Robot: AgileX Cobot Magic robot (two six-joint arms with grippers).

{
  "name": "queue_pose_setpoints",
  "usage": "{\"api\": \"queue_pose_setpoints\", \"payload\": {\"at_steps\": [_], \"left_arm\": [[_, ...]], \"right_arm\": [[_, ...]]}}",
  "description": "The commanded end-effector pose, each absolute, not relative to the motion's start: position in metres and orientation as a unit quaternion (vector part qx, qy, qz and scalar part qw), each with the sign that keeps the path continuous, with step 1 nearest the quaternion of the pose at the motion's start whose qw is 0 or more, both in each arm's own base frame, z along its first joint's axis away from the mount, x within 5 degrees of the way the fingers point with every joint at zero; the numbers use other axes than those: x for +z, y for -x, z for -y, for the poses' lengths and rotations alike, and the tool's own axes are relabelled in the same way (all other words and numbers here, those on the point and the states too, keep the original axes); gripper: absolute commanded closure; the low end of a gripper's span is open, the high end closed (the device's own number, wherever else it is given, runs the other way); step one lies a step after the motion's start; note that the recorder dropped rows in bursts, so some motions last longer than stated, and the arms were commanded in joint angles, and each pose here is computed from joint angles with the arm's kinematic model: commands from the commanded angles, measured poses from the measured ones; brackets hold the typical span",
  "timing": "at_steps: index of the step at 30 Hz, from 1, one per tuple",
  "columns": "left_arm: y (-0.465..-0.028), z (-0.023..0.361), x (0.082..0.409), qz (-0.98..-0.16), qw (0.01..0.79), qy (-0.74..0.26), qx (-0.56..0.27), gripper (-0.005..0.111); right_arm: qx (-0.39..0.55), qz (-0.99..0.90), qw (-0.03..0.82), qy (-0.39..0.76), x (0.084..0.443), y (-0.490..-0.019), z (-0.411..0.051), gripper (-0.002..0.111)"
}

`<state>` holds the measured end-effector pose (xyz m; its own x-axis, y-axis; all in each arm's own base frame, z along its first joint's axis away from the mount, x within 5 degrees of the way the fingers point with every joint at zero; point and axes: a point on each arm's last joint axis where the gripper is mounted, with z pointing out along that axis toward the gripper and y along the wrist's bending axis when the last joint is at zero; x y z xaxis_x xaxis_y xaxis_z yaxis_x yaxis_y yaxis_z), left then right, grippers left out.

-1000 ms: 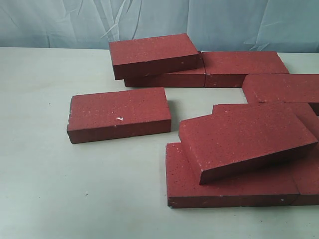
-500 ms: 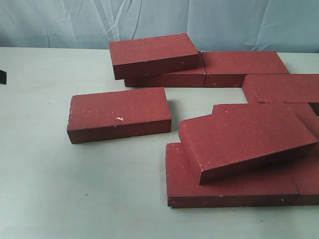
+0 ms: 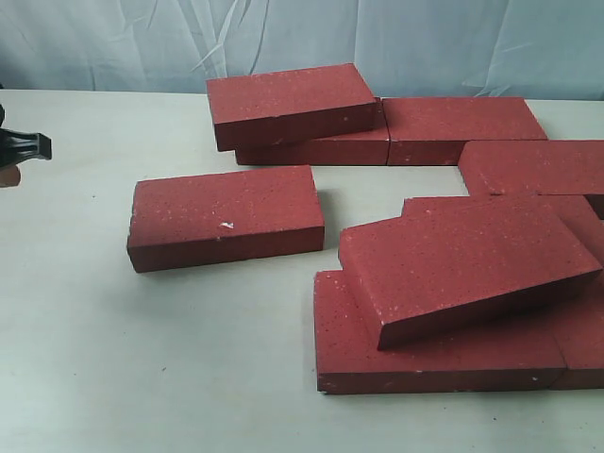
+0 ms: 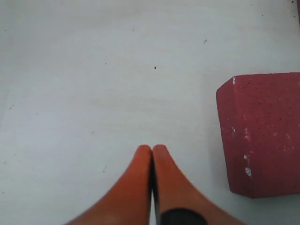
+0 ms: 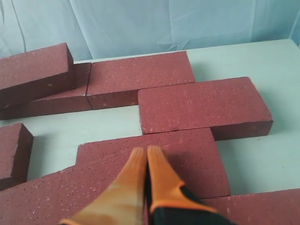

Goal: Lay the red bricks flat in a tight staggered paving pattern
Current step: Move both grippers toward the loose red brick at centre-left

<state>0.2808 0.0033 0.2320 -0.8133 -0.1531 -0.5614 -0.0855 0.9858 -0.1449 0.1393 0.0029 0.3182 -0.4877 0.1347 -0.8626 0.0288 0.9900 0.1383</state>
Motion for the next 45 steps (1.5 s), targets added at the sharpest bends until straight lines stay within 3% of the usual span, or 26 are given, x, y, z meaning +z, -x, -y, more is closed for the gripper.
{"api": "queue_pose_setpoints", "payload": {"at_steps": [1, 14, 18, 30, 45], "left_arm": [[-0.284, -0.004, 0.234, -0.945, 0.315, 0.066, -0.054, 0.107], [-0.284, -0.003, 0.229, -0.950, 0.300, 0.065, -0.056, 0.107], [-0.291, -0.003, 0.208, -0.960, 0.266, 0.070, -0.056, 0.107], [-0.316, 0.001, 0.159, -0.976, 0.186, 0.085, -0.078, 0.107], [-0.342, 0.015, 0.131, -0.977, 0.123, 0.070, -0.157, 0.107]], "right_arm": [[0.077, -0.874, 0.477, -0.045, 0.309, -0.151, -0.007, 0.109], [0.136, -0.917, 0.376, 0.002, 0.291, -0.188, -0.025, 0.109], [0.150, -0.921, 0.357, 0.034, 0.295, -0.203, -0.039, 0.109], [0.201, -0.917, 0.292, 0.183, 0.309, -0.262, -0.132, 0.109], [0.203, -0.910, 0.199, 0.303, 0.275, -0.292, -0.230, 0.109]]}}
